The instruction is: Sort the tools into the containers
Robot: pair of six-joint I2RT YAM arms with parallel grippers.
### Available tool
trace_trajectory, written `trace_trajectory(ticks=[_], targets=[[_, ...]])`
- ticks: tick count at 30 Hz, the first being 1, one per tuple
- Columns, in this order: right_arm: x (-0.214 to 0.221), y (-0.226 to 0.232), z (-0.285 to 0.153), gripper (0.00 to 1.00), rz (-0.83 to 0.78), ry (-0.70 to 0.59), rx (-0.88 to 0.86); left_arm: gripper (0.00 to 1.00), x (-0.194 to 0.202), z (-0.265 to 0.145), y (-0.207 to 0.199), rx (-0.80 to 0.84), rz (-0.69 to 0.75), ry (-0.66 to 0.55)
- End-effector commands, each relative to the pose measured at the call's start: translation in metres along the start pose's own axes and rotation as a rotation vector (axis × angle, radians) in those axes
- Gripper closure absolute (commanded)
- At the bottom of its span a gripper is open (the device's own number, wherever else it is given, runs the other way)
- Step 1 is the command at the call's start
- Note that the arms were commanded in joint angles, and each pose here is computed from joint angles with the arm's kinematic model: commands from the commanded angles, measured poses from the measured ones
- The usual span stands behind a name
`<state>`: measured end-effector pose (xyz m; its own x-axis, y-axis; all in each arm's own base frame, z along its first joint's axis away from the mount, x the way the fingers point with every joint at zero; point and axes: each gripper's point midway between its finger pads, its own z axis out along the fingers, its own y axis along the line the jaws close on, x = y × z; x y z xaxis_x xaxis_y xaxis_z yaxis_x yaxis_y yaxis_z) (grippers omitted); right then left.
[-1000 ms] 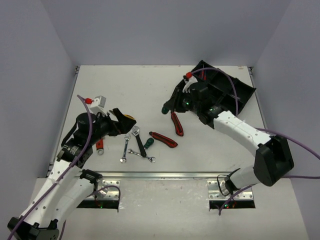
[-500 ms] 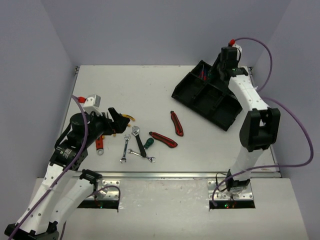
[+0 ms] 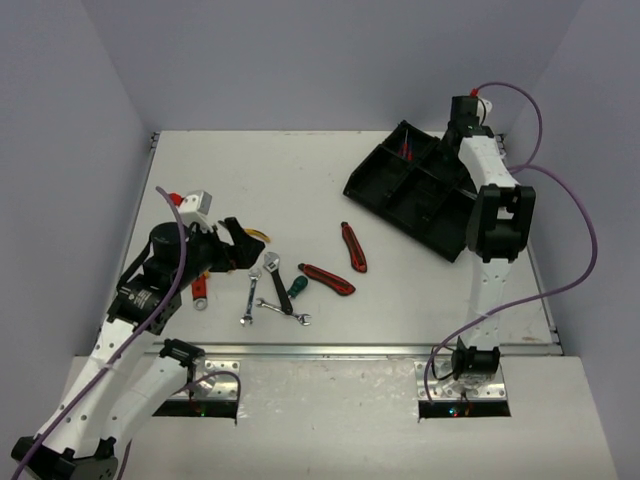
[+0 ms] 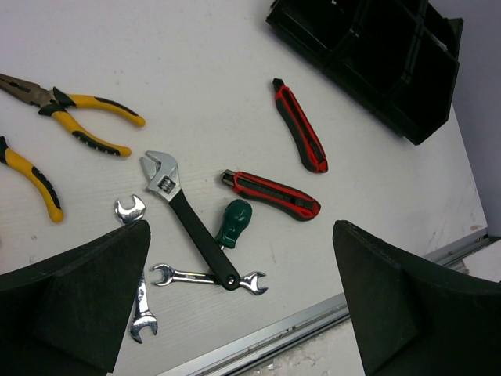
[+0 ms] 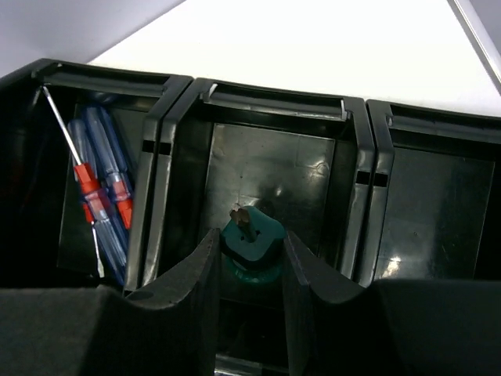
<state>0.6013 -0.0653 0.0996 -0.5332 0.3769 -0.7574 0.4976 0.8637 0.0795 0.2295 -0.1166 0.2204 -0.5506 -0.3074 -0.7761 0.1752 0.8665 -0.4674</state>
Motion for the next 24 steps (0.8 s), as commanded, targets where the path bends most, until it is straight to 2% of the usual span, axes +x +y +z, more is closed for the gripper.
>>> trace_trajectory(ticks=[1, 4, 9, 13, 16, 18, 19, 20, 23, 24], targets=[[-0.053, 0.011, -0.034, 0.53, 0.027, -0.120, -0.041, 0.00, -0.008, 0.002, -0.008, 0.037, 0.026, -0.018], [-0.053, 0.010, -0.046, 0.37, 0.037, -0.104, -0.051, 0.00, -0.009, 0.002, -0.009, 0.037, 0.029, -0.016], [-0.067, 0.014, -0.097, 0.34, 0.087, -0.096, -0.114, 0.00, -0.009, 0.013, -0.004, -0.012, -0.017, 0.024], [-0.058, 0.039, -0.168, 0.33, 0.076, -0.036, -0.298, 0.00, 0.014, 0.044, 0.010, -0.074, -0.064, 0.113], [-0.005, 0.068, -0.210, 0.33, -0.046, 0.052, -0.441, 0.00, 0.026, 0.068, 0.005, -0.077, -0.060, 0.177], [0.029, 0.079, -0.236, 0.13, -0.116, 0.092, -0.522, 0.00, 0.043, 0.091, -0.008, -0.092, -0.005, 0.263], [0.042, 0.079, -0.242, 0.13, -0.136, 0.101, -0.533, 0.00, 0.048, 0.098, -0.010, -0.105, 0.018, 0.282], [0.069, 0.084, -0.259, 0.01, -0.162, 0.136, -0.599, 0.02, 0.063, 0.109, -0.009, -0.129, 0.043, 0.337], [0.103, 0.080, -0.284, 0.01, -0.159, 0.151, -0.667, 0.09, 0.082, 0.124, -0.025, -0.138, 0.139, 0.390], [0.117, 0.076, -0.291, 0.01, -0.146, 0.153, -0.698, 0.15, 0.091, 0.129, -0.027, -0.139, 0.170, 0.417]])
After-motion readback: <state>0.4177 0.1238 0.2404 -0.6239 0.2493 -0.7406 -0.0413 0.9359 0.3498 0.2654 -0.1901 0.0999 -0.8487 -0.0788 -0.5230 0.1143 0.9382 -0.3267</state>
